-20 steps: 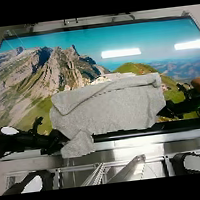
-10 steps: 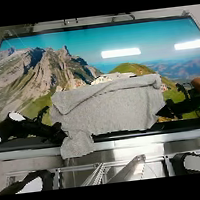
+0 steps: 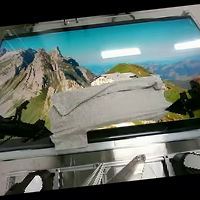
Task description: Fold the shirts.
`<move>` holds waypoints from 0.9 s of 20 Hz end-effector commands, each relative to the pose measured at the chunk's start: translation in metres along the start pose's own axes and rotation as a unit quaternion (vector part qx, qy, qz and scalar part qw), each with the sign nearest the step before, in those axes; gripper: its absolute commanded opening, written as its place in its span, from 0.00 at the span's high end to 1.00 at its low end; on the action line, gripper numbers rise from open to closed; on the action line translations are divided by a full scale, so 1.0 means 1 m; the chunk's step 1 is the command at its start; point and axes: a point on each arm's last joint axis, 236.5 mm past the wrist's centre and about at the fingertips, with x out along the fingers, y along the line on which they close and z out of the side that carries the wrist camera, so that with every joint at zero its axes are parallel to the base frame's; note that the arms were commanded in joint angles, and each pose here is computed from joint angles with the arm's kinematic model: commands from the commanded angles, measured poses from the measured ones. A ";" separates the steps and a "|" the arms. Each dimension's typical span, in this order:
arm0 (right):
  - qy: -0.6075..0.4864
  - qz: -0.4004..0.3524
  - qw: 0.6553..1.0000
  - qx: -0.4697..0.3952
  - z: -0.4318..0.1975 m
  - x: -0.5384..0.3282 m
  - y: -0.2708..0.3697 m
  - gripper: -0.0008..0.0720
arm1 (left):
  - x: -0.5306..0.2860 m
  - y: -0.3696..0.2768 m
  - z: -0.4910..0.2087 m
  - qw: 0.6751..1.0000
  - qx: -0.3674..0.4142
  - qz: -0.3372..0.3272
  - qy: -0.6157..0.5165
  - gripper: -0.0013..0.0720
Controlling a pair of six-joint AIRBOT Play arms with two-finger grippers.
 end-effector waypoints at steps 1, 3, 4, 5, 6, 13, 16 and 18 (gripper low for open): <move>0.017 -0.044 0.999 0.024 -0.011 -0.008 -0.023 0.97 | -0.012 0.002 -0.008 1.000 -0.009 0.003 -0.006 0.97; 0.009 -0.021 1.000 0.021 -0.006 -0.007 -0.012 0.97 | -0.015 -0.002 -0.008 1.000 -0.005 0.000 -0.015 0.97; 0.001 0.000 1.000 0.012 -0.002 -0.005 -0.001 0.97 | -0.016 -0.005 -0.007 1.000 -0.004 -0.004 -0.021 0.97; -0.008 0.026 1.000 -0.003 0.002 -0.004 0.013 0.97 | -0.017 -0.013 -0.005 0.999 -0.003 -0.020 -0.027 0.97; -0.017 0.052 0.998 -0.016 0.007 -0.003 0.028 0.97 | -0.018 -0.023 0.000 0.998 -0.001 -0.042 -0.035 0.97; -0.132 0.063 0.986 -0.076 0.069 0.017 0.072 0.97 | -0.034 -0.077 0.067 0.992 0.072 -0.079 -0.059 0.97; -0.201 0.036 0.975 -0.083 0.104 0.000 0.071 0.97 | -0.038 -0.083 0.113 0.992 0.087 -0.069 -0.063 0.97; -0.237 0.023 0.967 -0.088 0.125 -0.011 0.070 0.97 | -0.029 -0.070 0.133 0.995 0.072 -0.058 -0.042 0.97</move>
